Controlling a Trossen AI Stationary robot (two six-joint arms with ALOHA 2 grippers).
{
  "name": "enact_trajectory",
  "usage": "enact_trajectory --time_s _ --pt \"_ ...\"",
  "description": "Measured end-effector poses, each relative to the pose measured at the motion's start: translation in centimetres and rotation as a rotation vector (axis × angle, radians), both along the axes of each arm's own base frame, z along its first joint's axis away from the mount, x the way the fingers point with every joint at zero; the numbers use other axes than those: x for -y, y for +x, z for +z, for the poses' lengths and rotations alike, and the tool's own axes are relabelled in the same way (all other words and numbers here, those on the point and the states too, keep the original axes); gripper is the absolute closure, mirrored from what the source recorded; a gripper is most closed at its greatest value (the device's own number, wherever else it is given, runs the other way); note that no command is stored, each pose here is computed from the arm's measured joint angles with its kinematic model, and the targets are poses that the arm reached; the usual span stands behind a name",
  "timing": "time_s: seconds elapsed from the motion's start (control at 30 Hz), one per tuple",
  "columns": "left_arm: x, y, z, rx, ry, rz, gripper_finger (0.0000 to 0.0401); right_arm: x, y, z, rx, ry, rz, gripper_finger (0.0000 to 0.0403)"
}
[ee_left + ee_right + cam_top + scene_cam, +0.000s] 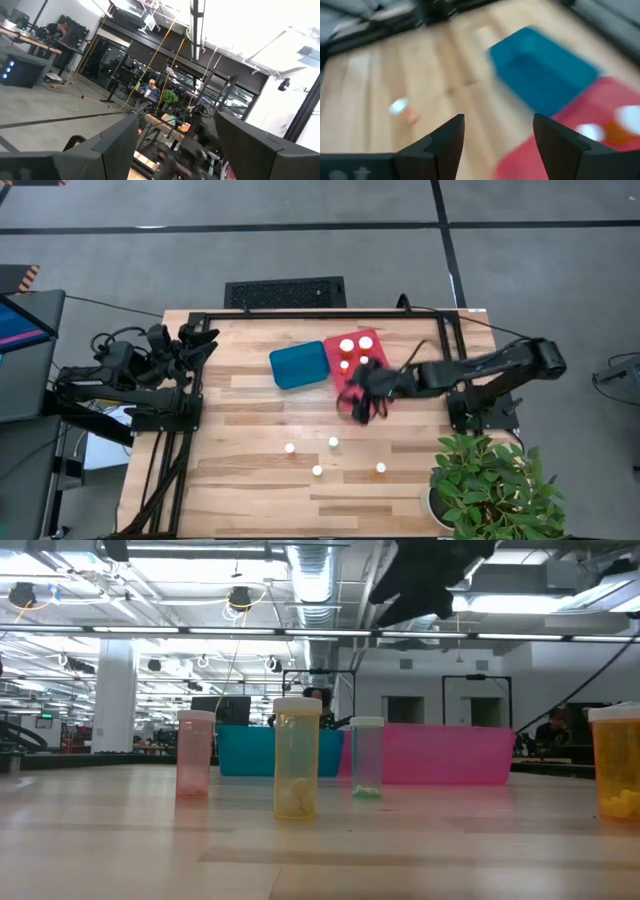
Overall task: Pick and place medicine bottles into bin by pill shape (circle, oval)
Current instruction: Put the blue pill bottle into the blue bin
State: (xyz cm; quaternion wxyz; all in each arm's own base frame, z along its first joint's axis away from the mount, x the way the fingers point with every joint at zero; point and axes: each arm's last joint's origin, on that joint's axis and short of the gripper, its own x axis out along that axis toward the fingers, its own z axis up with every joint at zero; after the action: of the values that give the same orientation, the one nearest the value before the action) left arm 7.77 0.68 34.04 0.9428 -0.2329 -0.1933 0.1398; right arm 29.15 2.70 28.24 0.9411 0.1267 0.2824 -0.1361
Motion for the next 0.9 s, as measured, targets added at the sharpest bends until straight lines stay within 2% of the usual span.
enact_trajectory --time_s 0.23,0.37,0.73,0.9 --pt "0.0 0.1 -0.2 -0.019 0.001 0.0 0.0142 -6.6 4.2 -3.2 -0.111 -0.014 0.168 0.0159" --pt "0.0 0.1 -0.2 -0.022 0.005 -0.011 0.0142 -9.0 5.9 -4.6 -0.149 -0.025 0.214 0.0159" --pt "0.2 0.1 -0.2 -0.021 0.029 -0.083 0.0142 -9.5 7.2 -7.9 -0.272 0.046 0.17 0.0139" --pt "0.2 0.1 -0.2 -0.022 0.029 -0.084 0.0142 -9.3 7.1 -8.0 -0.287 0.056 0.164 0.0137"
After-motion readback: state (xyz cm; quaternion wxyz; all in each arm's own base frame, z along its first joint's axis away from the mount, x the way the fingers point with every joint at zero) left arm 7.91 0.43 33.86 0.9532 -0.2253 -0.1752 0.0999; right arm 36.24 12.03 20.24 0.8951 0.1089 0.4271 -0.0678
